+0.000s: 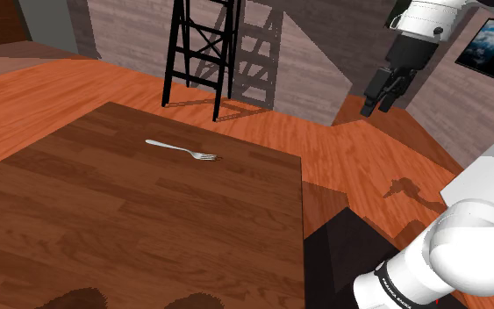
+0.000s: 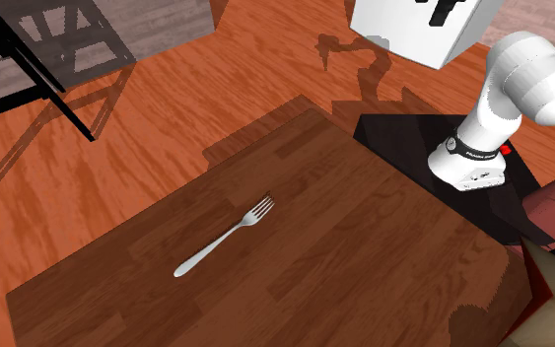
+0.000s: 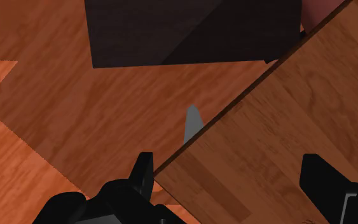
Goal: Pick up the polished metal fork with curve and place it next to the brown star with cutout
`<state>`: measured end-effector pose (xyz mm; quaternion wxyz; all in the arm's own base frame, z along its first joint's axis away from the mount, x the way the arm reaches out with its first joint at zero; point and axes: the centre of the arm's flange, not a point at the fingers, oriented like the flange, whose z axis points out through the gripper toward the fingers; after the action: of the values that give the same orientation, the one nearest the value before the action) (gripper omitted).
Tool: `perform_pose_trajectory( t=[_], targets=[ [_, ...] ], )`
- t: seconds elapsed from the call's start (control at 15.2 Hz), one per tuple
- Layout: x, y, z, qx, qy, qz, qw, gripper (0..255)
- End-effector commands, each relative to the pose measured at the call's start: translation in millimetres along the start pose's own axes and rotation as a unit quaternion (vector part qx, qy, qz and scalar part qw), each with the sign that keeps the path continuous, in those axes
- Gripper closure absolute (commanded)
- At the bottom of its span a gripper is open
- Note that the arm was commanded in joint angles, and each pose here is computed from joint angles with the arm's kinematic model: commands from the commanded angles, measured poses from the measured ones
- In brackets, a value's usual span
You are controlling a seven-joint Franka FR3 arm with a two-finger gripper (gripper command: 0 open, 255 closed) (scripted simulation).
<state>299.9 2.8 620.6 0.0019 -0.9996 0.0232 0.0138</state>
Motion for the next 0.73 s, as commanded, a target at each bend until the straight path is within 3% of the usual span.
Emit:
perform_pose_trajectory(
  t=[0.0, 0.66],
  targets=[
    [0, 0, 0, 0.0, 0.0, 0.0, 1.0, 0],
    [101, -61, 62, -0.005, -0.001, -0.069, 0.9976, 0]
  ],
)
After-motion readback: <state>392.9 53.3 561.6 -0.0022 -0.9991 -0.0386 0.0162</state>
